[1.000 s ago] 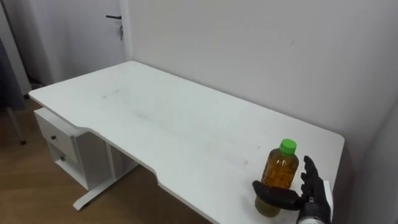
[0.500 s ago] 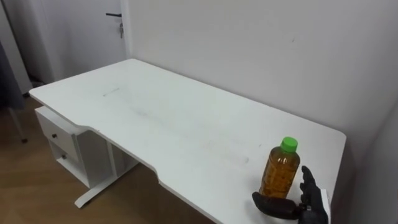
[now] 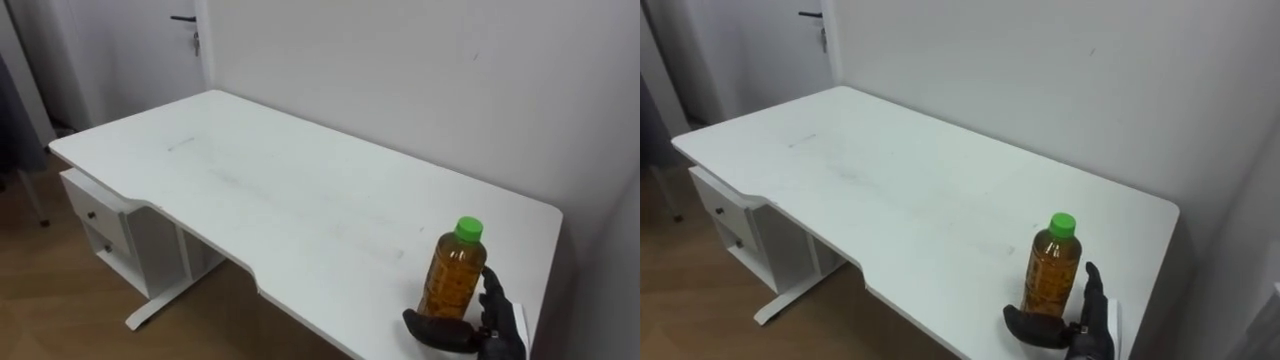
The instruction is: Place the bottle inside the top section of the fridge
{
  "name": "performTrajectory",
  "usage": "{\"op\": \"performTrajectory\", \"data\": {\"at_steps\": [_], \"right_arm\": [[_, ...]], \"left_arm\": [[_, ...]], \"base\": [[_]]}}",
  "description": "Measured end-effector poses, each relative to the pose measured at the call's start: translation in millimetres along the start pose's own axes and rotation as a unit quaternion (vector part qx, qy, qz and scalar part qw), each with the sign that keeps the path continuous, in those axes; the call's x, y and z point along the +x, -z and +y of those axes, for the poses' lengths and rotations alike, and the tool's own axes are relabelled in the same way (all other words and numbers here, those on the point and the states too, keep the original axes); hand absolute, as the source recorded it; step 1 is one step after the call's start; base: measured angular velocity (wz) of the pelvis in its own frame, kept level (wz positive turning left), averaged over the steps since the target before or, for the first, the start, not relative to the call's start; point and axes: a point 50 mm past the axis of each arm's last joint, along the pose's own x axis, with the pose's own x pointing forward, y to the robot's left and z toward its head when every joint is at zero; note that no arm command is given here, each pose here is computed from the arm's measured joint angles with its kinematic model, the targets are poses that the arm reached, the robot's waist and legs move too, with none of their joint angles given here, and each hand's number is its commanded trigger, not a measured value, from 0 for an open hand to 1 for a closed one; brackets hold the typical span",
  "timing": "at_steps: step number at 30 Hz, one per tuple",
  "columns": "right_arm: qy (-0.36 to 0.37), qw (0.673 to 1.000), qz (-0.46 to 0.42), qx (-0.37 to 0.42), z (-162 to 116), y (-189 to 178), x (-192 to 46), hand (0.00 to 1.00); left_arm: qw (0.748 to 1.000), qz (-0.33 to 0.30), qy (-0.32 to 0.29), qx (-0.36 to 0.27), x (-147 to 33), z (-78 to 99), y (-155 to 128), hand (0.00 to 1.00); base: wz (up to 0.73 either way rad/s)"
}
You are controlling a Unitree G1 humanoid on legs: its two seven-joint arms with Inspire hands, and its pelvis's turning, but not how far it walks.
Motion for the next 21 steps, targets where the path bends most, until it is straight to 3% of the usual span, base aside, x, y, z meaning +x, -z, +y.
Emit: {"op": "performTrajectory", "data": {"at_steps": [6,7,8,21], "right_arm": [[0.001,1.0,-0.001,0.0,-0.9,-0.8,0.7,0.0],[0.002,1.0,-0.002,-0.001,-2.1,-1.1,1.2,0.65],[0.002,1.0,-0.002,-0.002,-2.5,-1.2,1.4,1.0],[-0.016,1.0,-0.015,0.0,1.9,-10.7,5.2,1.0]], "left_arm": [[1.0,-0.001,0.001,-0.001,0.0,0.1,0.0,0.0],[1.0,-0.001,0.002,-0.001,0.0,0.0,0.0,0.0],[1.0,-0.001,0.002,-0.001,0.0,0.0,0.0,0.0],[1.0,-0.01,0.007,-0.006,0.0,-0.8,-1.5,0.0]], "base": [[0.01],[0.04],[0.06],[0.01]]}}
